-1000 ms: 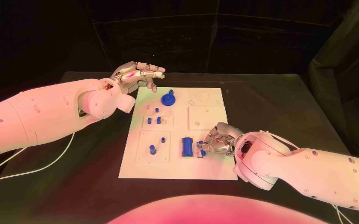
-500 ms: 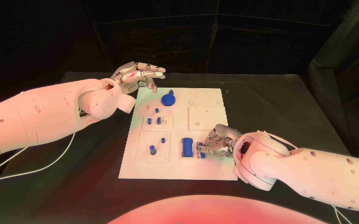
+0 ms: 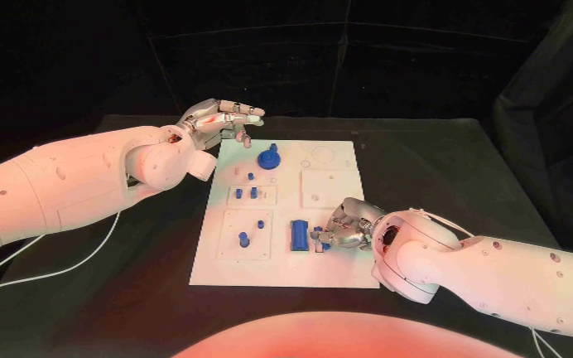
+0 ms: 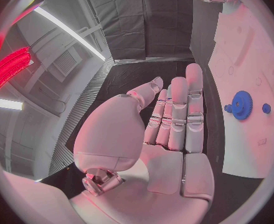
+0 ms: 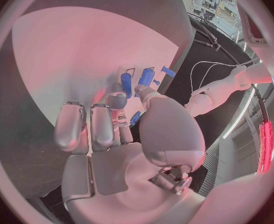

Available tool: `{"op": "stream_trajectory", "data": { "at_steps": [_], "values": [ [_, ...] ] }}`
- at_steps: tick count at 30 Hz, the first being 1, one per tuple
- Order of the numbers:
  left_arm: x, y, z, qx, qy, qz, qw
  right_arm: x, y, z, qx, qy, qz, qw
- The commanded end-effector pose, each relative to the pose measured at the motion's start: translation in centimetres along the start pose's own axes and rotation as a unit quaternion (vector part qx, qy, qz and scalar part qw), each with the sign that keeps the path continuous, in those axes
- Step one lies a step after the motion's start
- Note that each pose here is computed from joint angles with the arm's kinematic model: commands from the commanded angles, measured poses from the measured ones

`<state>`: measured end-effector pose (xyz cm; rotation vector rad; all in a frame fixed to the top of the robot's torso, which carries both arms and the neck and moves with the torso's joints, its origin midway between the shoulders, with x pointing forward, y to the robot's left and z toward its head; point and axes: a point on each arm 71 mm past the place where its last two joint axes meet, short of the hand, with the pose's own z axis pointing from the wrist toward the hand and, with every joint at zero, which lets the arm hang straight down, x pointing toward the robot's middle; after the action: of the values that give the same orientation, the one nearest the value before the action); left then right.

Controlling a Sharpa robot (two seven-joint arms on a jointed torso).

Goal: Assemble the parts on the task board

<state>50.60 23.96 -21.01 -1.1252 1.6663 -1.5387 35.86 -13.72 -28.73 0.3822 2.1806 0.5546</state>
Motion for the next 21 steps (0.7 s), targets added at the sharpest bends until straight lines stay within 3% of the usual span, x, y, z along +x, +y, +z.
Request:
{"op": "stream_trajectory", "data": {
  "at_steps": [1, 21],
  "values": [
    [0.11, -0.13, 0.03, 0.001, 0.006, -0.001, 1.000, 0.05, 0.24, -0.03, -0.006, 0.002, 0.002, 1.000],
    [0.01, -0.11, 0.04, -0.001, 0.005, 0.000, 1.000, 0.23, 0.38, -0.48, -0.012, 0.014, -0.003, 1.000]
  ]
}}
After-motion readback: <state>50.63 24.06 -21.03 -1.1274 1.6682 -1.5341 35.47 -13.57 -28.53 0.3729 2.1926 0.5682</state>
